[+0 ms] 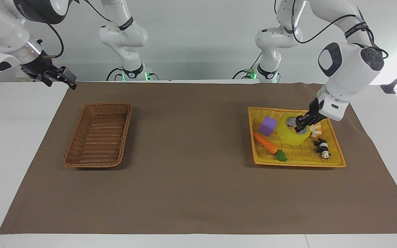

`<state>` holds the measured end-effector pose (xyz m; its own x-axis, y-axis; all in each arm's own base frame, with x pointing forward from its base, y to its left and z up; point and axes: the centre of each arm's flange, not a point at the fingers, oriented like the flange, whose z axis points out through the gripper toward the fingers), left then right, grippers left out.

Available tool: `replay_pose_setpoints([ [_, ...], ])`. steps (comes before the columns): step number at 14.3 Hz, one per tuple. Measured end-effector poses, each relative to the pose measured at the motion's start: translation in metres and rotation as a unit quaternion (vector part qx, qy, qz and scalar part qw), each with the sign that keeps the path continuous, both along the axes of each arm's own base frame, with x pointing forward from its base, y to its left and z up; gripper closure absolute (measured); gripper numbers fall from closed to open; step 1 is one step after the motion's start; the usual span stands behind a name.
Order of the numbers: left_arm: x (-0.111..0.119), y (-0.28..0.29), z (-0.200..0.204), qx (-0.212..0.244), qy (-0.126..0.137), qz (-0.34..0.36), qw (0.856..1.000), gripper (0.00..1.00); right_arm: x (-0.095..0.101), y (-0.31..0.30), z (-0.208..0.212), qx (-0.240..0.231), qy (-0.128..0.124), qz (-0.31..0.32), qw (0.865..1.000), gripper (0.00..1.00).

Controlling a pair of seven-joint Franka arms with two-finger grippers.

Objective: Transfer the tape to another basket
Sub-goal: 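Lift the tape with the left gripper while the right gripper approaches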

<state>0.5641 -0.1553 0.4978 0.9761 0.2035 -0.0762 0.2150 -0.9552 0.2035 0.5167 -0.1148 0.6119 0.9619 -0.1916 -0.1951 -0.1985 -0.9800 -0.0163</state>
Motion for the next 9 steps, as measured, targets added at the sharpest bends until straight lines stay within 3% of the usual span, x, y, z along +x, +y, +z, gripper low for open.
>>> replay_pose_setpoints([
  [2,-0.024,-0.071,0.001,-0.037,0.024,-0.002,0.999,0.78,-0.004,0.001,-0.001,0.006,0.013,0.016,1.000,0.00],
  [4,-0.046,-0.123,0.005,-0.081,0.047,-0.005,0.996,0.78,-0.003,0.007,0.000,0.027,0.008,0.035,0.999,0.00],
  [9,-0.085,-0.194,0.027,-0.121,0.058,-0.025,0.991,0.78,0.004,0.047,0.002,0.182,-0.027,0.053,0.982,0.00],
])
